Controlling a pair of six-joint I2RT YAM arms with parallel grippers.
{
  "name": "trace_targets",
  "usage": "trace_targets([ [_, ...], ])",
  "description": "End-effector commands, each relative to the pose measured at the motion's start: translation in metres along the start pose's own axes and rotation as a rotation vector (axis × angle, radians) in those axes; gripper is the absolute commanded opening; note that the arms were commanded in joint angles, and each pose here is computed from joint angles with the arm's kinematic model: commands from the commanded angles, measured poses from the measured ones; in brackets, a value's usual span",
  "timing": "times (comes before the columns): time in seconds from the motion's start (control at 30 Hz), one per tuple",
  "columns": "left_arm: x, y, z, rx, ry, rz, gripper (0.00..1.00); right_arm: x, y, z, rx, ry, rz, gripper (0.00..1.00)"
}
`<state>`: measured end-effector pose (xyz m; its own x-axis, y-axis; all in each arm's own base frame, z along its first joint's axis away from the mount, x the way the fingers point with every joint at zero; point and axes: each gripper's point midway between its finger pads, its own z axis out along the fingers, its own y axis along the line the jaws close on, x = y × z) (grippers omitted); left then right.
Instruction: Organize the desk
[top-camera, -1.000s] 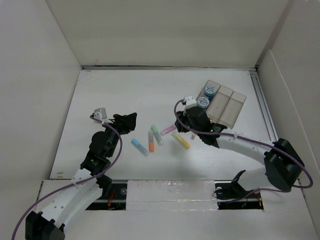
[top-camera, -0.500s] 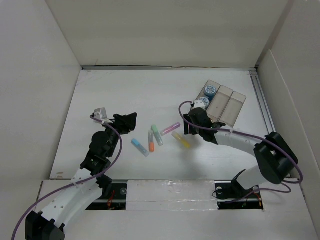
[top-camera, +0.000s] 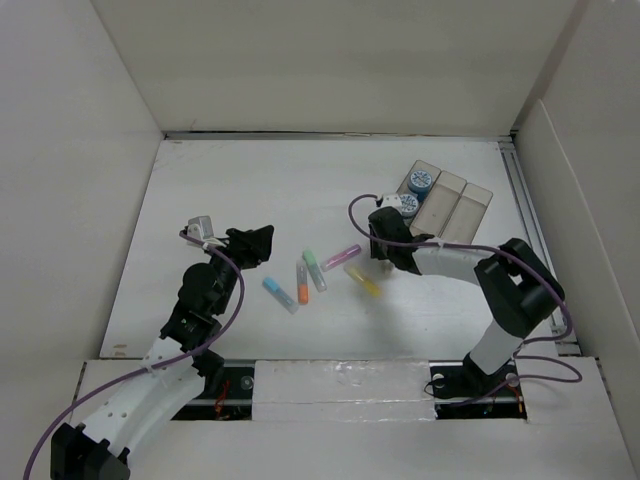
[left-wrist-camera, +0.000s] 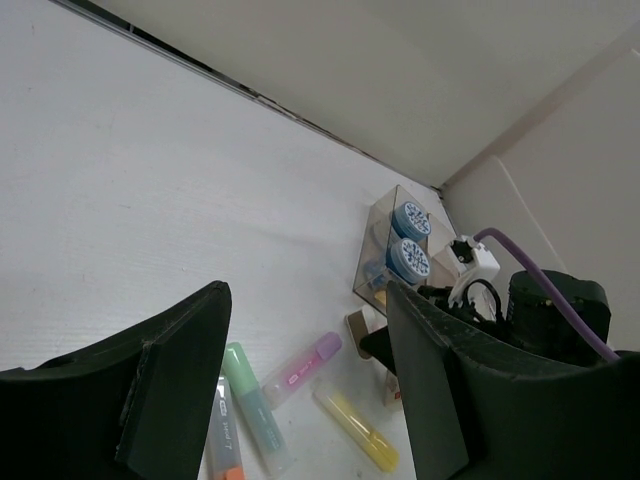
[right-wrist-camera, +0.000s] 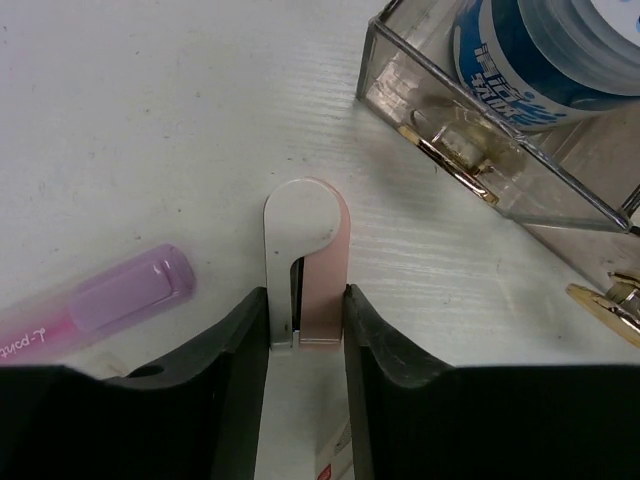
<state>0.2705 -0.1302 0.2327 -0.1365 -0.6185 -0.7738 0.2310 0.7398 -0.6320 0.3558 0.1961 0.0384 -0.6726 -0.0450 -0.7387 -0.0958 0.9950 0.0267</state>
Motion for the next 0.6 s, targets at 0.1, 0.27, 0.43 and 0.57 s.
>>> trace_targets([
  [0.1,-0.022,-0.022,0.001,0.067,-0.058,-0.008,0.59,-0.056,0.006,-0.043,-0.049,-0.173,0.061,0.24],
  [0.27,-0.021,-0.024,0.003,0.073,-0.046,-0.006,0.59,-0.104,-0.013,-0.09,-0.103,-0.318,0.147,0.28],
  [0.43,-0.023,-0.025,0.002,0.074,-0.052,-0.009,0.59,-0.113,-0.039,-0.106,-0.085,-0.339,0.22,0.27],
  [0.57,-0.021,-0.025,0.001,0.081,-0.051,-0.011,0.59,-0.107,-0.072,-0.114,0.028,-0.359,0.278,0.26],
])
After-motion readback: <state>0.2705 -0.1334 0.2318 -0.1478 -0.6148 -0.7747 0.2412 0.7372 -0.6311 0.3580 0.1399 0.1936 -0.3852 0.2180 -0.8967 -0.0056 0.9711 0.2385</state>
